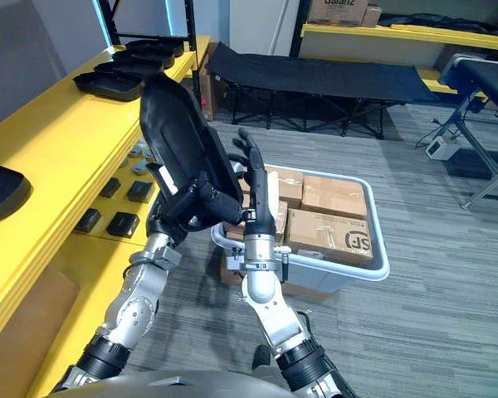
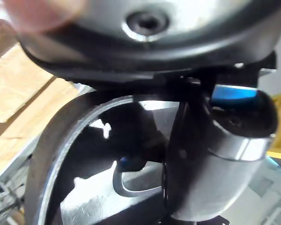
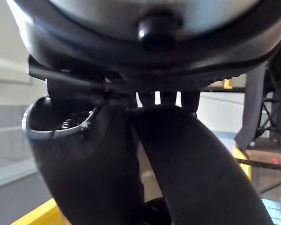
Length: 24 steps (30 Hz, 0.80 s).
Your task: Walk over and take three plastic housings, then place them on the shelf
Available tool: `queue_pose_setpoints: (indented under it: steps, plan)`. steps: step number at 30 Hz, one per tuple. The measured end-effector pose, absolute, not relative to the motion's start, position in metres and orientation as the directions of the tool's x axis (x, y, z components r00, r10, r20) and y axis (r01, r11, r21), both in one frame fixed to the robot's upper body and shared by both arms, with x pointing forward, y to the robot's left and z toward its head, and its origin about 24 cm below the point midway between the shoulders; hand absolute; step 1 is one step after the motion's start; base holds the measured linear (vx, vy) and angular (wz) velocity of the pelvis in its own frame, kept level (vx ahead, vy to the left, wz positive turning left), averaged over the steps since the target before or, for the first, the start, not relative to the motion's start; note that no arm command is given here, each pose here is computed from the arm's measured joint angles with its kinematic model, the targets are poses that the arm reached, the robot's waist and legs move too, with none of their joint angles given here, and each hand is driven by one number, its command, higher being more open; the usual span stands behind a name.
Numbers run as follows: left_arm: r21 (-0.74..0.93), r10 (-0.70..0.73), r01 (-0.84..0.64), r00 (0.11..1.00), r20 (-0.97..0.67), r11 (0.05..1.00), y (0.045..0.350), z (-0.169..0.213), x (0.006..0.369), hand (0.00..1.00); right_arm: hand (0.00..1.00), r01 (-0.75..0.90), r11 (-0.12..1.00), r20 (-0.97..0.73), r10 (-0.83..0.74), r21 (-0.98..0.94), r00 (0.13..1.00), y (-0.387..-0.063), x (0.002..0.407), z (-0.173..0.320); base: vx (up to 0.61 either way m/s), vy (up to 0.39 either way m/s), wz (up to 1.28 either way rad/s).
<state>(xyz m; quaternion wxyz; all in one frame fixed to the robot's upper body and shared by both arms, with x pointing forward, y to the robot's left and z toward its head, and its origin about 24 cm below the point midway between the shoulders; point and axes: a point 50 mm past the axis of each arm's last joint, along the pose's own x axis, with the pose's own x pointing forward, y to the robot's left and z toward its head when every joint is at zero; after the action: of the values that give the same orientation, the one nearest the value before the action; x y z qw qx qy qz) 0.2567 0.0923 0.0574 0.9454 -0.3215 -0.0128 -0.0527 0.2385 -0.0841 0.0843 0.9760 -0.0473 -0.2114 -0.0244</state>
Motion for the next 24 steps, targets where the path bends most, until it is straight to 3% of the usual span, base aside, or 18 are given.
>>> queue_pose_setpoints:
  steps: [4, 7, 18, 24]
  plan:
    - [-0.388, 0.113, -0.035, 0.977, 0.182, 0.921, 0.112, 0.08, 0.258, 0.0, 1.0, 0.102, 0.992, 0.412, -0.06, -0.081, 0.909, -0.091, 0.241, 0.085, 0.0, 0.0, 0.0]
    - [-0.287, 0.201, -0.128, 0.949, 0.243, 0.949, 0.122, 0.088, 0.257, 0.0, 1.0, 0.123, 0.989, 0.408, -0.079, -0.082, 0.909, -0.096, 0.242, 0.086, 0.0, 0.0, 0.0]
    - [0.016, 0.331, -0.358, 0.879, 0.343, 0.934, 0.137, 0.084, 0.247, 0.0, 1.0, 0.095, 0.991, 0.421, -0.046, -0.098, 0.906, -0.094, 0.242, 0.089, 0.0, 0.0, 0.0]
    - [0.095, 0.38, -0.445, 0.842, 0.384, 0.891, 0.145, 0.084, 0.246, 0.0, 1.0, 0.028, 0.998, 0.429, -0.047, 0.051, 0.902, -0.098, 0.24, 0.1, 0.0, 0.0, -0.03]
